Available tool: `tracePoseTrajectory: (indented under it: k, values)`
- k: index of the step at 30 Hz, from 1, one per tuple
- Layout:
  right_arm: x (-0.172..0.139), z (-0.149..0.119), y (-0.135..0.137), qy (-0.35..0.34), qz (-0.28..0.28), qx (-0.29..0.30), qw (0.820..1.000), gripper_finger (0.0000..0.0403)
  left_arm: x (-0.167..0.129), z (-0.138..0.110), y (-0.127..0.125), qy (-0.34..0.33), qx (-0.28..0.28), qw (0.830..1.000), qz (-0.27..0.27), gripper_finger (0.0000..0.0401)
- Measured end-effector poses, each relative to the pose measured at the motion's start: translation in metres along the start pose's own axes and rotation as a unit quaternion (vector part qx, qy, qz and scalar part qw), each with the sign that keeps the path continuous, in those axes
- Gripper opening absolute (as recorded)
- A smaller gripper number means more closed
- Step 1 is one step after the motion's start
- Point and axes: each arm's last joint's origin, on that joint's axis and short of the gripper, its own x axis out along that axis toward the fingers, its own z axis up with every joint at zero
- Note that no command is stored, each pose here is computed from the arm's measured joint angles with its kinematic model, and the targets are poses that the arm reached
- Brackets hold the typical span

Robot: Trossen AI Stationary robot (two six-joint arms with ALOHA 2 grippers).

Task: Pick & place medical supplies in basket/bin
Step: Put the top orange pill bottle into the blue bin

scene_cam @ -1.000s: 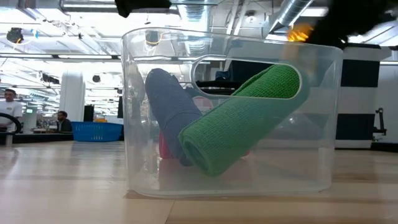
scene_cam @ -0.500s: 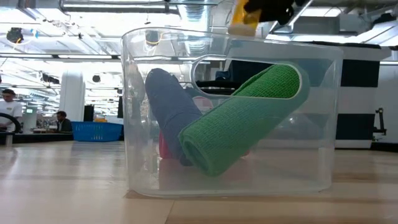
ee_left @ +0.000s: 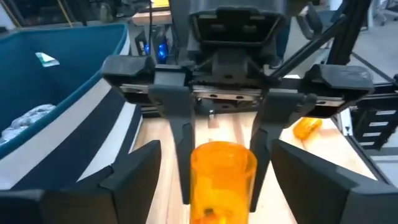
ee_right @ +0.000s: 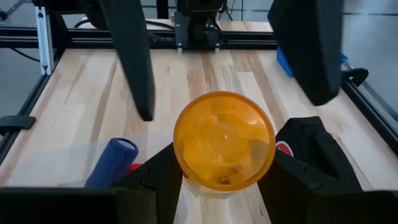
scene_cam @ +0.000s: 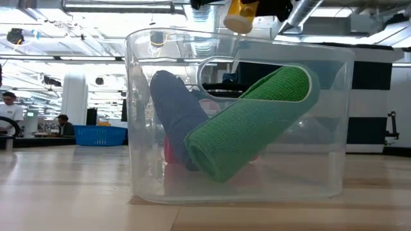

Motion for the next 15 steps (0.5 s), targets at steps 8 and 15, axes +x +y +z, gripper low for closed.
tracePoseTrajectory:
  k: [8, 15]
  values:
    - [0.0011, 0.0039, -0.0026, -0.017, -0.003, 0.009, 1.0, 0.0175, 0.002, -0.0009, 0.0037, 0.001, -0.006, 1.0, -0.01, 0.0262]
    - [0.0026, 0.0058, -0.0063, -0.023, -0.005, 0.015, 1.0, 0.0175, 0.0024, -0.0009, 0.005, 0.001, -0.009, 1.0, -0.015, 0.024]
